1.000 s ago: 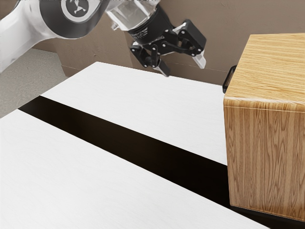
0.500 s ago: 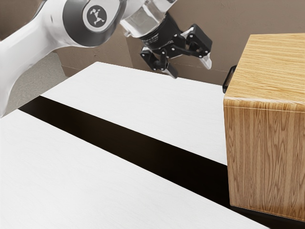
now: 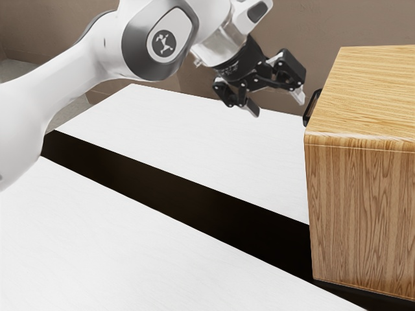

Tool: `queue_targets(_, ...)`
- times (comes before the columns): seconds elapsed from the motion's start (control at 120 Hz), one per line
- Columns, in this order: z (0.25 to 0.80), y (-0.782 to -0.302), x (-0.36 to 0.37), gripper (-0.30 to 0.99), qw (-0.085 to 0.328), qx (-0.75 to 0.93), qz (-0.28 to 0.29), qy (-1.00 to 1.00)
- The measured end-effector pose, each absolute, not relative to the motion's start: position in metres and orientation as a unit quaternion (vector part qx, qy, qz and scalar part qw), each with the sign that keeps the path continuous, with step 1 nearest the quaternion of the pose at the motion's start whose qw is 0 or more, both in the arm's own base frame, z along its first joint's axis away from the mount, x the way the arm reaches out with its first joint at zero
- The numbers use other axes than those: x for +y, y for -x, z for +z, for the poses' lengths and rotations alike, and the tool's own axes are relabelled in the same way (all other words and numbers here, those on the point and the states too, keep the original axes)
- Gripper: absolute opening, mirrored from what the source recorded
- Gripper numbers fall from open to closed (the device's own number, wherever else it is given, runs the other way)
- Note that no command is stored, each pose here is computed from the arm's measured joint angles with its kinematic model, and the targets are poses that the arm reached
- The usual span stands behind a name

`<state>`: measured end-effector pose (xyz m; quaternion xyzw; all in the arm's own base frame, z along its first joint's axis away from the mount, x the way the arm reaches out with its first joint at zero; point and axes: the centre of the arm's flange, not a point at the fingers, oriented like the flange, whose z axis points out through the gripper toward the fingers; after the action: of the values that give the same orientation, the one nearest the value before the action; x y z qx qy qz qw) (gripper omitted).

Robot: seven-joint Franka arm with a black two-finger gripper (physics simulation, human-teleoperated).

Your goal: Pull the drawer handle with one arm to open the drawer

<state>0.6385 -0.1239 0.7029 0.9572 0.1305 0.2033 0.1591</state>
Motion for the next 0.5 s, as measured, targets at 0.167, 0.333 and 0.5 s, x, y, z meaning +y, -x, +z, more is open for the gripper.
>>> queue_targets(0.167, 0.702, -0.641, -0.122, 0.69, 0.157, 0.132, 0.206, -0.957)
queue_targets(0.333, 0.694, -0.646, -0.120, 0.69, 0.156, 0.136, 0.206, -0.957)
queue_targets(0.5, 0.688, -0.650, -0.118, 0.69, 0.155, 0.139, 0.205, -0.956)
